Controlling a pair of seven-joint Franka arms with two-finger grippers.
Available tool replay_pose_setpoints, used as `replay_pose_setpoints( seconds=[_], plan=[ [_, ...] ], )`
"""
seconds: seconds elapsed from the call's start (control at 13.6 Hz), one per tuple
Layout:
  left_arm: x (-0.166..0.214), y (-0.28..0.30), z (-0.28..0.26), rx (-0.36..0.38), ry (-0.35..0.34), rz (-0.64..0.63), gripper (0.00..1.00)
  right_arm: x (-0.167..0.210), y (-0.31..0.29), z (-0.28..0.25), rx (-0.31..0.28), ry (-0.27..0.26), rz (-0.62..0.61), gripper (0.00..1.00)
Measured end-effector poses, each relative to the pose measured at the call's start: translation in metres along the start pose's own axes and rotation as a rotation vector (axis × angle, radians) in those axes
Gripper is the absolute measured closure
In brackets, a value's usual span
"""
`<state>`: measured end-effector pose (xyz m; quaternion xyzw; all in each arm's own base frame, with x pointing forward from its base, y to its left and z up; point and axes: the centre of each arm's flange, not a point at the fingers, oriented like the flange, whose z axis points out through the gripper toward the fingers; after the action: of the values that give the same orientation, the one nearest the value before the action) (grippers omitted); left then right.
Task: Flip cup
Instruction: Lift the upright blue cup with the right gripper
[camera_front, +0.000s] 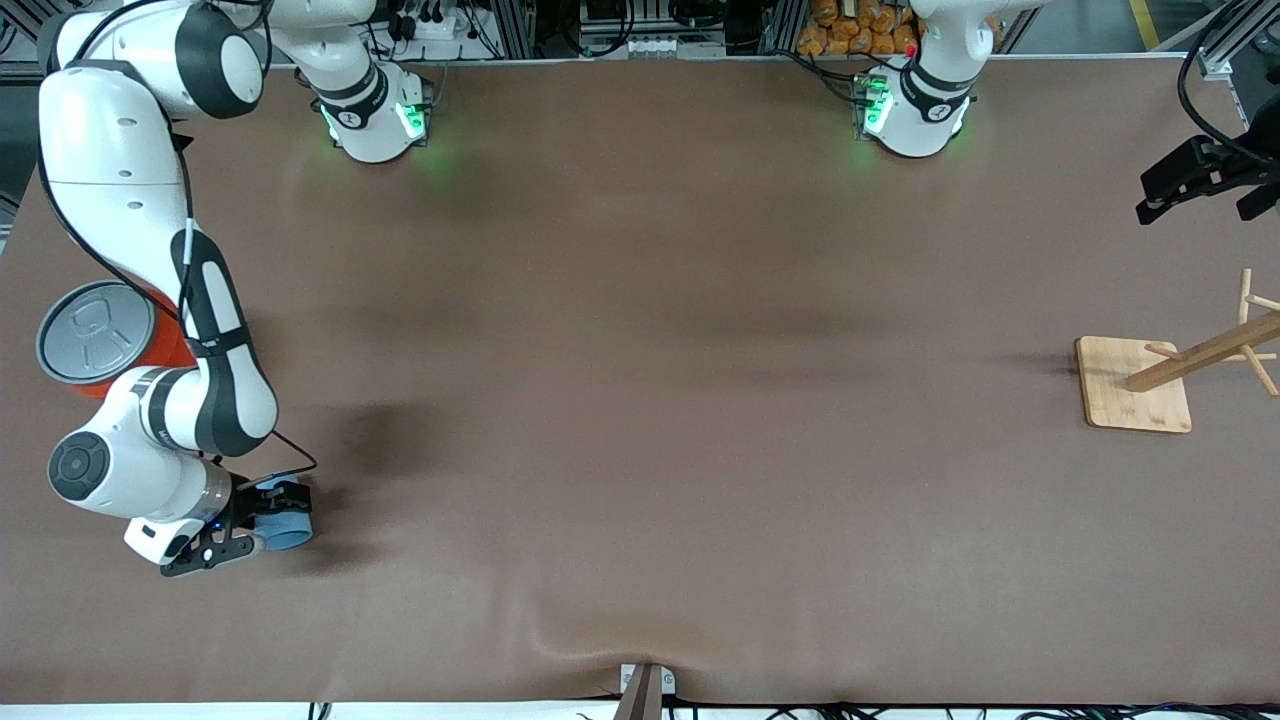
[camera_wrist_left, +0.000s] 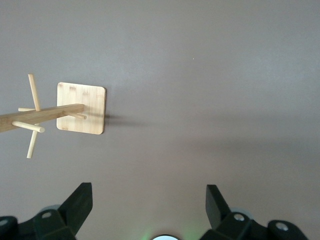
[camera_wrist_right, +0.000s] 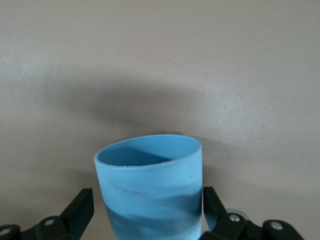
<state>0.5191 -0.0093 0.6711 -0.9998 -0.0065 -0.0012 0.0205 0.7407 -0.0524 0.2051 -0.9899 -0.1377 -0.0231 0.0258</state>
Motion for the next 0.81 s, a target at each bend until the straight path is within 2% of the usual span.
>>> replay_pose_setpoints(
  seconds=[0.29,0.44,0.81],
  plan=[
    [0.0,0.0,-0.0004,0.0,0.001,0.0,0.0,-0.0051,-0.0004,0.0085,0.006,-0.017,-0.028,0.06],
    [0.0,0.0,-0.0004,0.0,0.001,0.0,0.0,-0.0047,-0.0001,0.0065,0.005,-0.014,-0.037,0.2],
    [0.0,-0.0004,-0.0005,0.0,0.001,-0.001,0.0,-0.0046,-0.0004,0.0074,0.006,-0.014,-0.11,0.2]
  ],
)
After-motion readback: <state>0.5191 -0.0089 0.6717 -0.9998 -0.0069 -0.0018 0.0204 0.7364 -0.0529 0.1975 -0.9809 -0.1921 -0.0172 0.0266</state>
